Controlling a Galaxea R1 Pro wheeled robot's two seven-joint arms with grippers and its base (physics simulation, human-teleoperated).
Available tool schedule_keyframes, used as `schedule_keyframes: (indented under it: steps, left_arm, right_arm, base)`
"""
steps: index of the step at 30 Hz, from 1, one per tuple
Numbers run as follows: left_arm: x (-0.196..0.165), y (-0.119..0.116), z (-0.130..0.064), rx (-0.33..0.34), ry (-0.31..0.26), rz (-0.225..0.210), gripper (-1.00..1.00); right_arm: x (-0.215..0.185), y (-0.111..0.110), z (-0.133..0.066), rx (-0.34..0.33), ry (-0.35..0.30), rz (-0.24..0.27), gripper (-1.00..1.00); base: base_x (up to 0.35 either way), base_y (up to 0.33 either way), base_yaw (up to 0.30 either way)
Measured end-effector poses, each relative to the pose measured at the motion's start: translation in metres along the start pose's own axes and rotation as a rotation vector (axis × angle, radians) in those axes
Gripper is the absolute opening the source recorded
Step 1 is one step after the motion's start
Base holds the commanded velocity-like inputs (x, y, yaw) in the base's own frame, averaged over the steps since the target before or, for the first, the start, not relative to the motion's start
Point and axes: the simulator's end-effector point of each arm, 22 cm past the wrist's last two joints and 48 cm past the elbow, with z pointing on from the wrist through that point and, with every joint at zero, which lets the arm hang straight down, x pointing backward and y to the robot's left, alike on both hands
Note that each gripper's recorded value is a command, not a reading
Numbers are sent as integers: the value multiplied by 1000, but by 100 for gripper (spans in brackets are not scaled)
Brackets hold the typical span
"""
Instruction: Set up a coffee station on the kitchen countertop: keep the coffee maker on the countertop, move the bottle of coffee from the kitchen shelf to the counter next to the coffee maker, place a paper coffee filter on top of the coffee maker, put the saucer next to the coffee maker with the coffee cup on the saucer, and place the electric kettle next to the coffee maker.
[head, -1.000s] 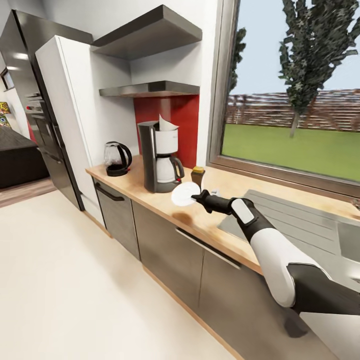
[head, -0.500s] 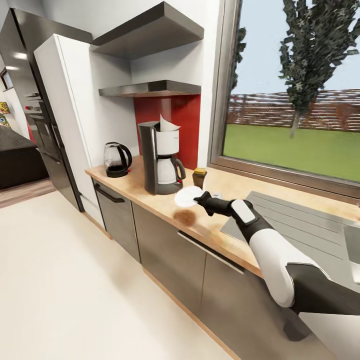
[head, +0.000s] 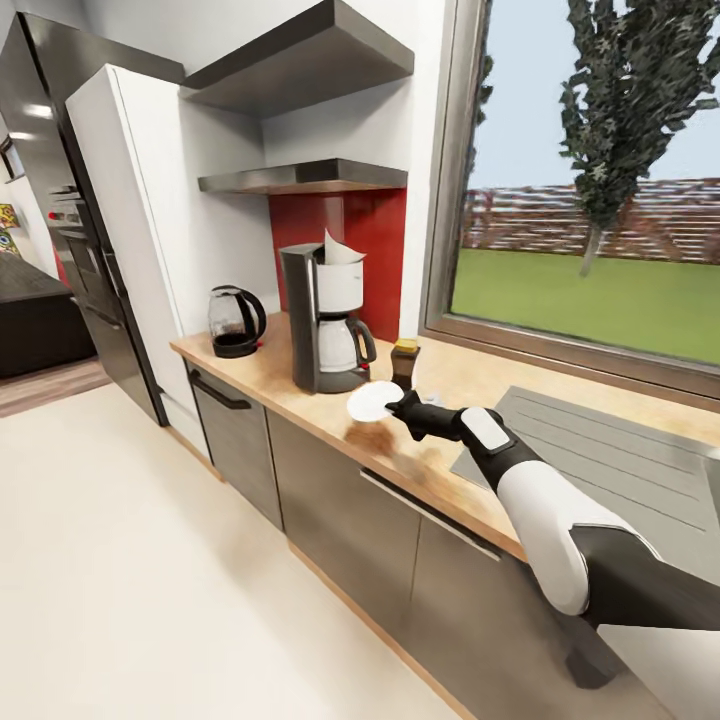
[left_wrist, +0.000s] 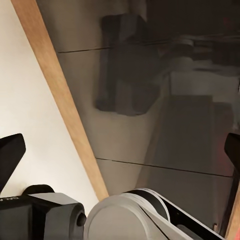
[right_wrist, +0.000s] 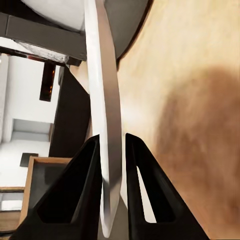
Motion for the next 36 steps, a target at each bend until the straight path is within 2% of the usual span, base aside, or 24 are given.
schedule_keyframes:
  steps: [12,26,30,36]
  left_arm:
    - [0,0,0,1,0,0,100]
    - [0,0,0,0,0,-1,100]
    - [0,0,0,1,0,-1,100]
    - [1,2,0,-3,2,-5,100]
  right_arm:
    - [1,-2,0,2,1,5,-100]
    - [3,-6,1,9,6,11,-100]
    - [-3,-7,1,12,-23,4,-100]
    - [-4,-11,3,17,-26,6,-100]
  base:
    - [100,2,0]
    - [45,82,0]
    - [3,5,0]
    - [0,0,0]
